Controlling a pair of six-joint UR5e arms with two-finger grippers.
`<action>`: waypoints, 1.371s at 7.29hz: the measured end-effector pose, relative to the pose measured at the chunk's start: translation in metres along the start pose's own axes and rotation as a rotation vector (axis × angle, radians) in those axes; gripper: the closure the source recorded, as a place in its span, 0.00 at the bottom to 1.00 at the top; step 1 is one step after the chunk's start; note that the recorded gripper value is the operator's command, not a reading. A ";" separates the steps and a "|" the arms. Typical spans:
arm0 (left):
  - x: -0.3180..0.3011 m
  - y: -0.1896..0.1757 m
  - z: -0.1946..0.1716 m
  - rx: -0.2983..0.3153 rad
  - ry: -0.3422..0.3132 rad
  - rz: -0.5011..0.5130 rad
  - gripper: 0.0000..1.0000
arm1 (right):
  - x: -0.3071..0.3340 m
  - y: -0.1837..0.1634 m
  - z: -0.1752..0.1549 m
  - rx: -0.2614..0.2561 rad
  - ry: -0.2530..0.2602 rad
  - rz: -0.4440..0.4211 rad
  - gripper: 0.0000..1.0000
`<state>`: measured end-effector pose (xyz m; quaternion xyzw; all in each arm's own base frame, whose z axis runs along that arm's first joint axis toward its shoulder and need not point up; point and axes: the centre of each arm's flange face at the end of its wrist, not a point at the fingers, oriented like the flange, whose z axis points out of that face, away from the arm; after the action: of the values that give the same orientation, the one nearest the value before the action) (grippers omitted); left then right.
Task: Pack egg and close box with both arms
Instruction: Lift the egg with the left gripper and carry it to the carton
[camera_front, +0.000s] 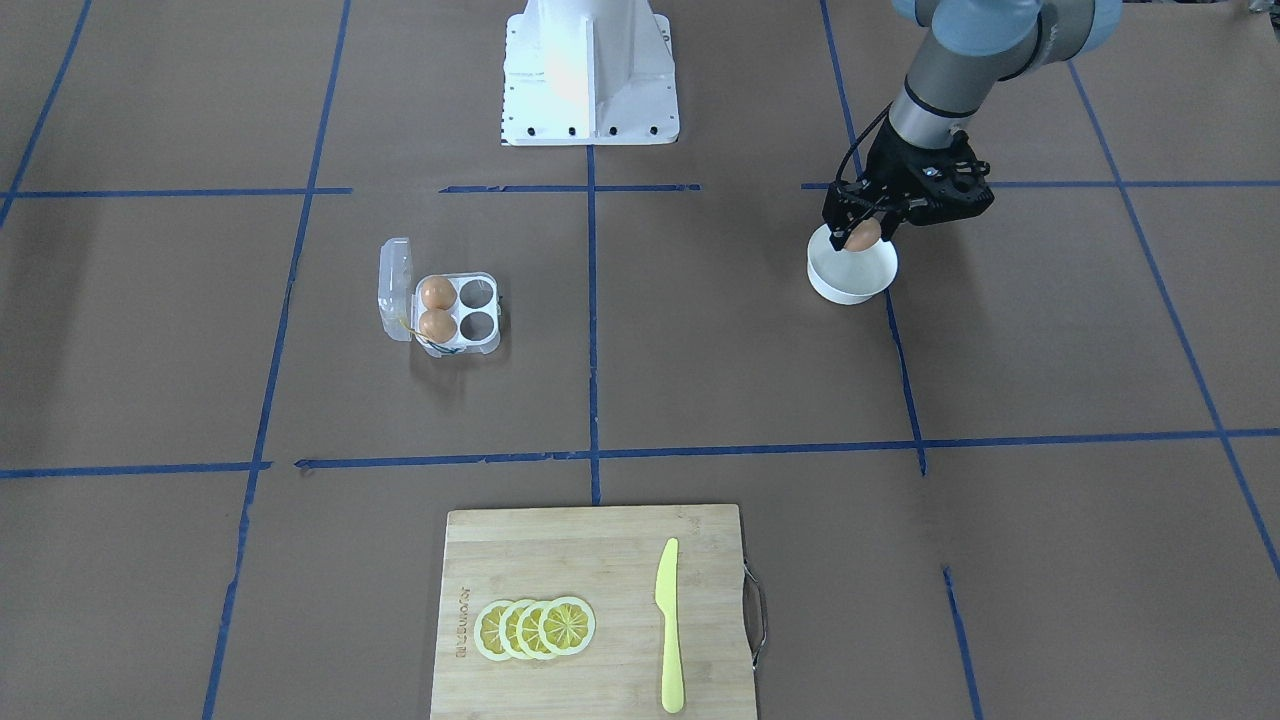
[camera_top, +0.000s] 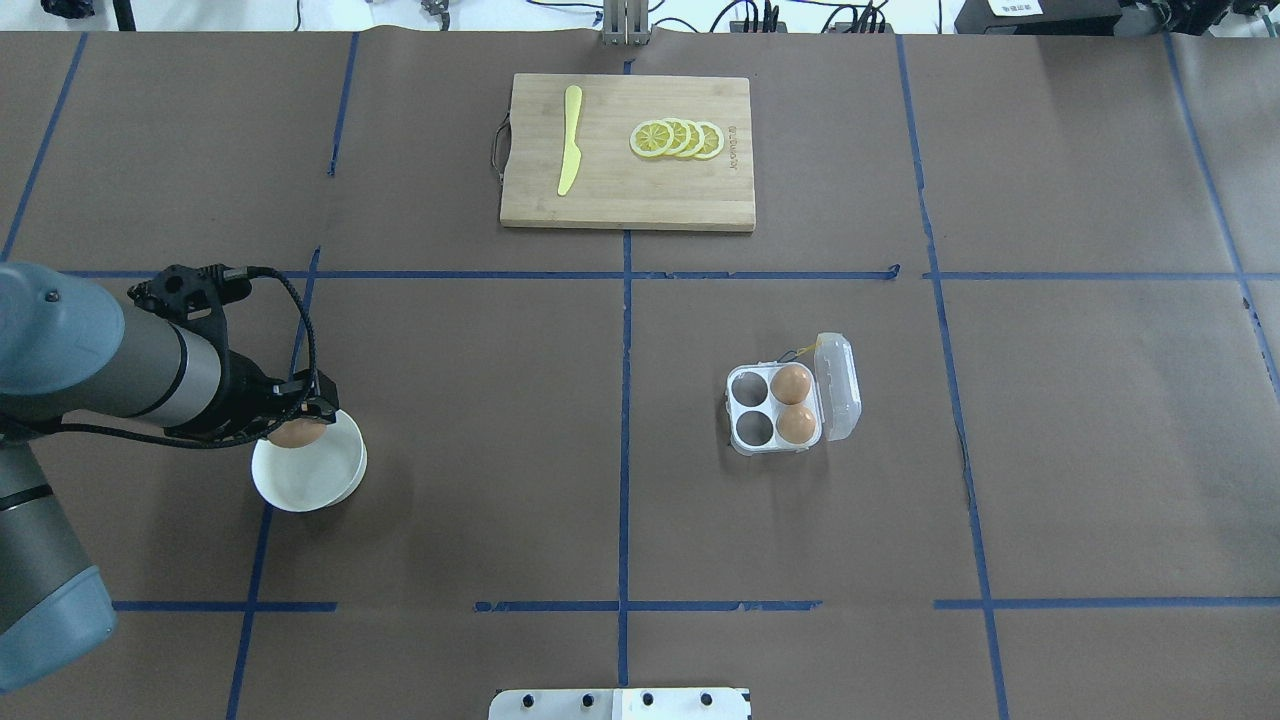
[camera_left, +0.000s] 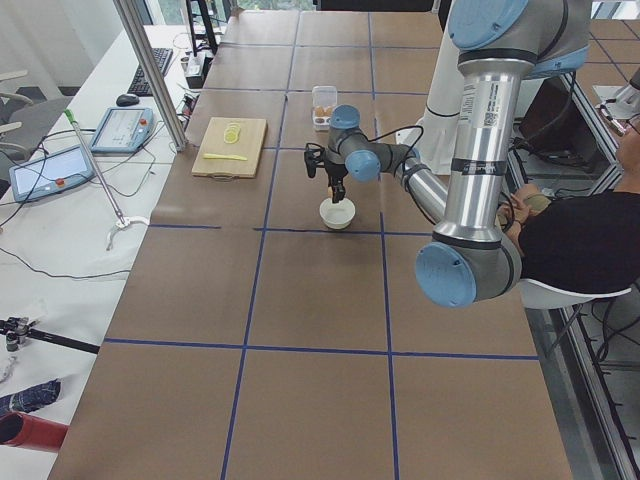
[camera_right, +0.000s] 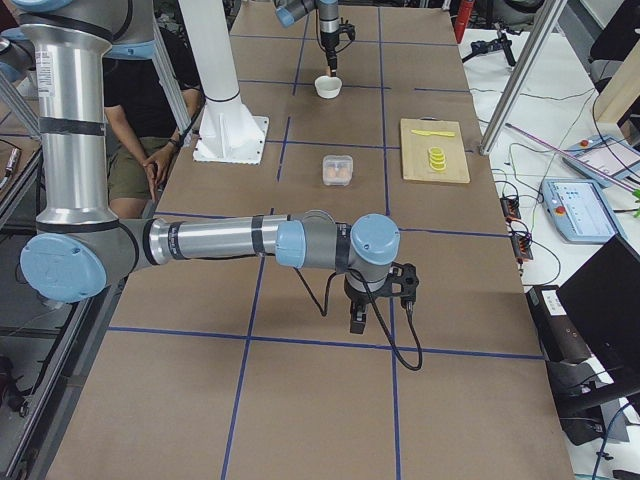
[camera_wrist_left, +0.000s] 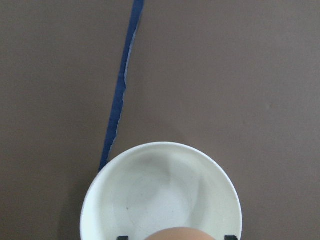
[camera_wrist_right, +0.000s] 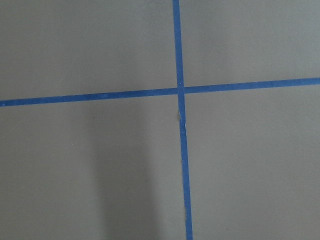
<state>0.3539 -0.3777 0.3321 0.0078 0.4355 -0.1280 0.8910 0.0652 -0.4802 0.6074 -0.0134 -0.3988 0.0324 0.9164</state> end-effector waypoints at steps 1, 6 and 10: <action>0.041 -0.007 -0.016 0.015 0.068 -0.014 1.00 | -0.004 -0.003 -0.004 0.008 -0.001 -0.009 0.00; 0.230 0.041 0.045 -0.124 0.536 -0.076 1.00 | -0.004 -0.006 -0.003 0.005 -0.005 -0.007 0.00; 0.318 0.066 0.098 -0.083 0.612 -0.072 1.00 | -0.002 -0.004 0.000 -0.002 -0.026 0.000 0.00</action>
<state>0.6319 -0.3964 0.1392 -0.0059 0.6885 -0.1332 0.7129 0.0637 -0.4843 0.6058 -0.0140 -0.4108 0.0320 0.9111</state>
